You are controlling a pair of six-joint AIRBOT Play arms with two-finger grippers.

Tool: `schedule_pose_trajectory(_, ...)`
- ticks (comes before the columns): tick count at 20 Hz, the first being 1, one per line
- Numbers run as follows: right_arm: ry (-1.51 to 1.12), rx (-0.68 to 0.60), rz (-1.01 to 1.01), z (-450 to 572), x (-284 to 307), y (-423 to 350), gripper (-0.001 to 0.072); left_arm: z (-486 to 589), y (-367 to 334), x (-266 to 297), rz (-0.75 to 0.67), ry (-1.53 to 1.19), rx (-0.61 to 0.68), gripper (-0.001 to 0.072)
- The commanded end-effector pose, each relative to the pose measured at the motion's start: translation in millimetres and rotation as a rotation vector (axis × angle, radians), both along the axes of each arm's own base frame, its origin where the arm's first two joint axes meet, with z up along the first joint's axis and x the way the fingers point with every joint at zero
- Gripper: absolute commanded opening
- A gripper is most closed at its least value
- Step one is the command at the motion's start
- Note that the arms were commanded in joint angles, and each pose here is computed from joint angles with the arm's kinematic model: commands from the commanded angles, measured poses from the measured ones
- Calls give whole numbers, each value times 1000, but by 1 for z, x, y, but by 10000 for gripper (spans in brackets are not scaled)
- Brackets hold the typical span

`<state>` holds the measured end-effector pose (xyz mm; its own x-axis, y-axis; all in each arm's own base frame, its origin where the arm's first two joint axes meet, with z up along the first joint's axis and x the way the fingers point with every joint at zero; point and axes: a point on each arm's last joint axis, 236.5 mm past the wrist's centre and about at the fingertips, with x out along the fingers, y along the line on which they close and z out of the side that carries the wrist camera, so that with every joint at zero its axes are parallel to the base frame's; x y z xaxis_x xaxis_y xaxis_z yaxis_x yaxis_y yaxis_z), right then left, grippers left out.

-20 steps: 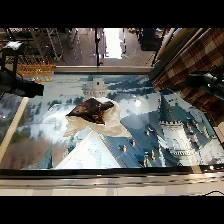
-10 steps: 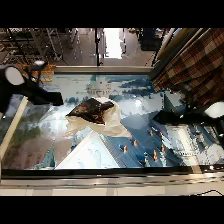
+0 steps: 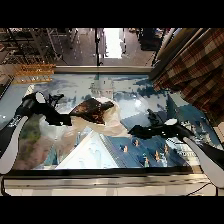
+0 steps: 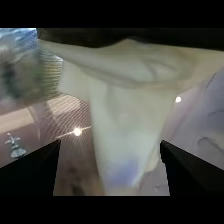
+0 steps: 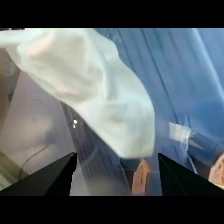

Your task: Fold the clothes and pants, and hang the long-sleeved shirts on hangers.

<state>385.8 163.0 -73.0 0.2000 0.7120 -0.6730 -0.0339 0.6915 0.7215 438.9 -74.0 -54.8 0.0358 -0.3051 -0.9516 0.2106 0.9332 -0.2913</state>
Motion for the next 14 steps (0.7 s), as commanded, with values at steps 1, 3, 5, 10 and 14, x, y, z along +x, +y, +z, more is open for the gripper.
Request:
schedule_pose_trajectory(1, 19, -49, 19, -29, 33, 23, 558, -31, -5, 1, -7, 35, -21, 700)
schedule_pose_trajectory(3, 17, -107, 42, -29, 40, 25, 249, -42, -15, -3, -4, 67, -50, 681)
schedule_pose_trajectory(5, 32, -97, 99, -21, 32, 36, 124, -47, -34, -12, -20, 113, -95, 307)
schedule_pose_trajectory(10, -7, -157, 224, 28, 7, 24, 11, 5, -29, -62, -161, 268, -125, 4)
schedule_pose_trajectory(14, -420, -486, 128, 201, 2, -53, 11, 217, -15, -29, -105, -285, -249, 5)
